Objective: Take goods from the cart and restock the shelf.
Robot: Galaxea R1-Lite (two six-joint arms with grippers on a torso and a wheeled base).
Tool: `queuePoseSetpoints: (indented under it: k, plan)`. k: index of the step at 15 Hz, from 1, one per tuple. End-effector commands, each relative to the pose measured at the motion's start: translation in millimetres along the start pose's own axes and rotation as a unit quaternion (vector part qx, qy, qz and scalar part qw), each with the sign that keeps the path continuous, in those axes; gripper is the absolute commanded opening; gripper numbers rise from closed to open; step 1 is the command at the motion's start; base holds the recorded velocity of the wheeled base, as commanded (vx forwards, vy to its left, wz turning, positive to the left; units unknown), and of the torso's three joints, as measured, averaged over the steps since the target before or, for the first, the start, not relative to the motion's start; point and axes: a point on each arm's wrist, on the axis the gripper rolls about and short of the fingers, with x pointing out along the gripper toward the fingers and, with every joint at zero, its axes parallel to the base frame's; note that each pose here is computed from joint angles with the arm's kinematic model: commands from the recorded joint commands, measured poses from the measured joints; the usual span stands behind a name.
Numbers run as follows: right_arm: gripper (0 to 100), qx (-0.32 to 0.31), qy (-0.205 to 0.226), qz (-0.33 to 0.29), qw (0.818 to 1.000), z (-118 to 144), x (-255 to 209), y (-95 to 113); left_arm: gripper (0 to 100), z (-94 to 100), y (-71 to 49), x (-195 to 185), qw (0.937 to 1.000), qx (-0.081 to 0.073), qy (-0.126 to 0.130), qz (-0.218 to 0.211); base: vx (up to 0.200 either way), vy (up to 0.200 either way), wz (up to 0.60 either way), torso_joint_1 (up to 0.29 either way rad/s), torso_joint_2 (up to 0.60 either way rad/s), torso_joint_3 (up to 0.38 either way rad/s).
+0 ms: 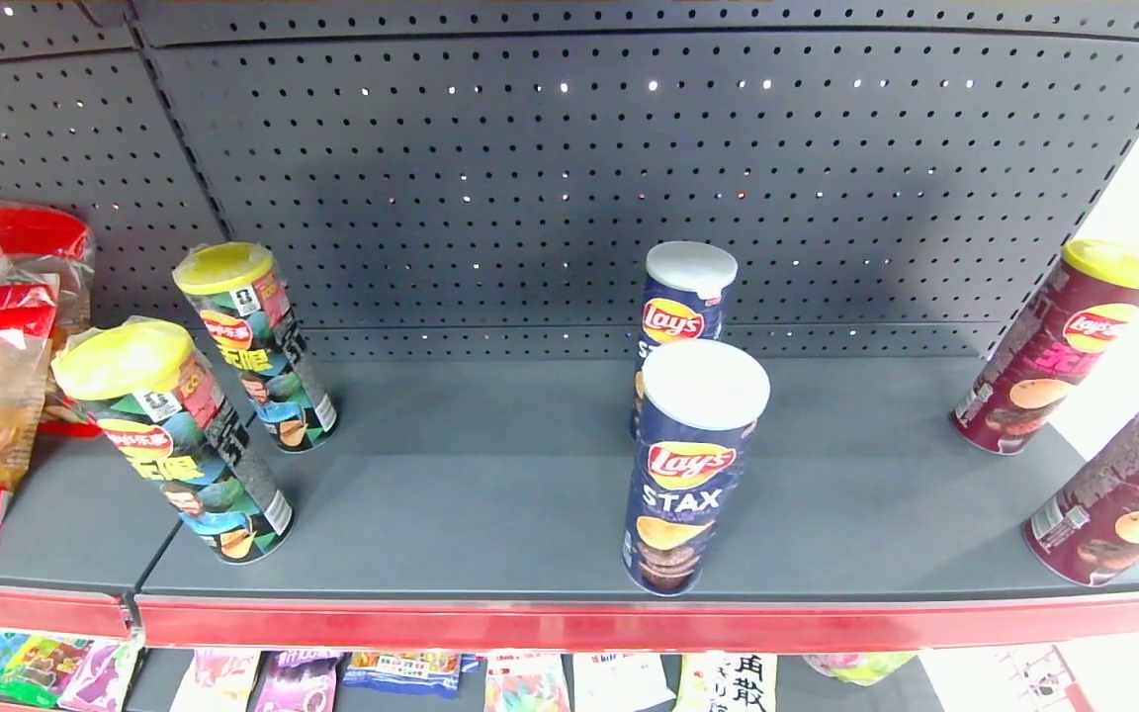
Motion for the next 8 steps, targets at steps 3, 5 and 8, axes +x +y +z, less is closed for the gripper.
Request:
queuePoseSetpoints:
  k: [3,5,8]
  plan:
    - [100,0.000,0.000,0.000,1.000,0.0,0.0,0.0,100,0.0,0.0,0.1,1.0000,0.000,0.001,0.000,-0.200,0.000,0.00,0.010,0.01,-0.002]
    - [100,0.000,0.000,0.000,1.000,0.0,0.0,0.0,100,0.0,0.0,0.1,1.0000,0.000,0.001,0.000,0.000,0.000,0.00,0.000,0.00,0.000]
    - [100,-0.001,0.000,0.000,1.000,0.0,0.0,0.0,100,0.2,0.0,0.1,1.0000,0.000,0.001,0.000,0.000,0.000,0.00,0.000,0.00,0.000]
